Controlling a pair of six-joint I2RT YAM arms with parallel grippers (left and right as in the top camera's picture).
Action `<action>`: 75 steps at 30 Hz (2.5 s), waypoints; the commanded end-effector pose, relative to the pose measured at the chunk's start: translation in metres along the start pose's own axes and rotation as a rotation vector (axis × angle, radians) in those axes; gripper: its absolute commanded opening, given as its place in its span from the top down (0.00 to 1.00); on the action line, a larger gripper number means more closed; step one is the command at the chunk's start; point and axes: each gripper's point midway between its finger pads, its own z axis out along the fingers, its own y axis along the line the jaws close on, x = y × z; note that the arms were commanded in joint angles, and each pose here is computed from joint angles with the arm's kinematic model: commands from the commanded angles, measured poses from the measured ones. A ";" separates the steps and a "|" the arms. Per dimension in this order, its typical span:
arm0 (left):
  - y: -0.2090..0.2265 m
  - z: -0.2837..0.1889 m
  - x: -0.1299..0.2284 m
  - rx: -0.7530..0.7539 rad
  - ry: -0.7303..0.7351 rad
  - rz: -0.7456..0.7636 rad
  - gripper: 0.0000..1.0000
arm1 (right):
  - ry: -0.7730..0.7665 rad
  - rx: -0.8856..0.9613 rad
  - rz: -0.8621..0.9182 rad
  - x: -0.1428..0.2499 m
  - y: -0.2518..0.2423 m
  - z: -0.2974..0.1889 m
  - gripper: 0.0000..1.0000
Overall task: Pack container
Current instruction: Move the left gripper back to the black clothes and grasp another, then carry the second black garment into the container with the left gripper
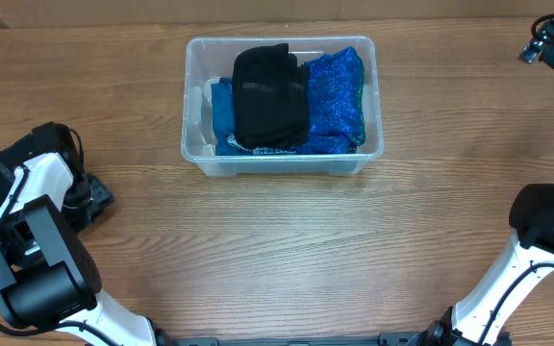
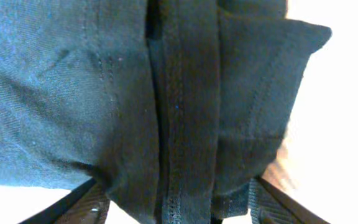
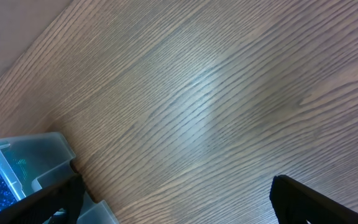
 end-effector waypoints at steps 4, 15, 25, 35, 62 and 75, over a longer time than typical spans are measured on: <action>-0.002 0.009 0.000 0.004 0.004 0.010 0.96 | -0.063 -0.017 -0.012 -0.005 0.006 -0.023 0.00; -0.091 -0.100 -0.047 0.483 -0.031 0.154 0.96 | -0.062 -0.017 -0.012 -0.005 0.006 -0.023 0.00; -0.175 -0.286 -0.051 0.619 -0.353 0.536 0.96 | -0.062 -0.017 -0.011 -0.005 0.006 -0.023 0.00; -0.242 -0.424 0.003 0.642 -0.805 1.010 0.96 | -0.063 -0.017 -0.012 -0.005 0.006 -0.023 0.00; -0.315 -0.336 -0.031 0.569 -0.725 1.079 0.96 | -0.063 -0.017 -0.012 -0.005 0.006 -0.023 0.00; -0.305 -0.318 -0.005 0.623 -0.564 1.105 0.72 | -0.065 -0.018 -0.012 -0.006 0.006 -0.023 0.00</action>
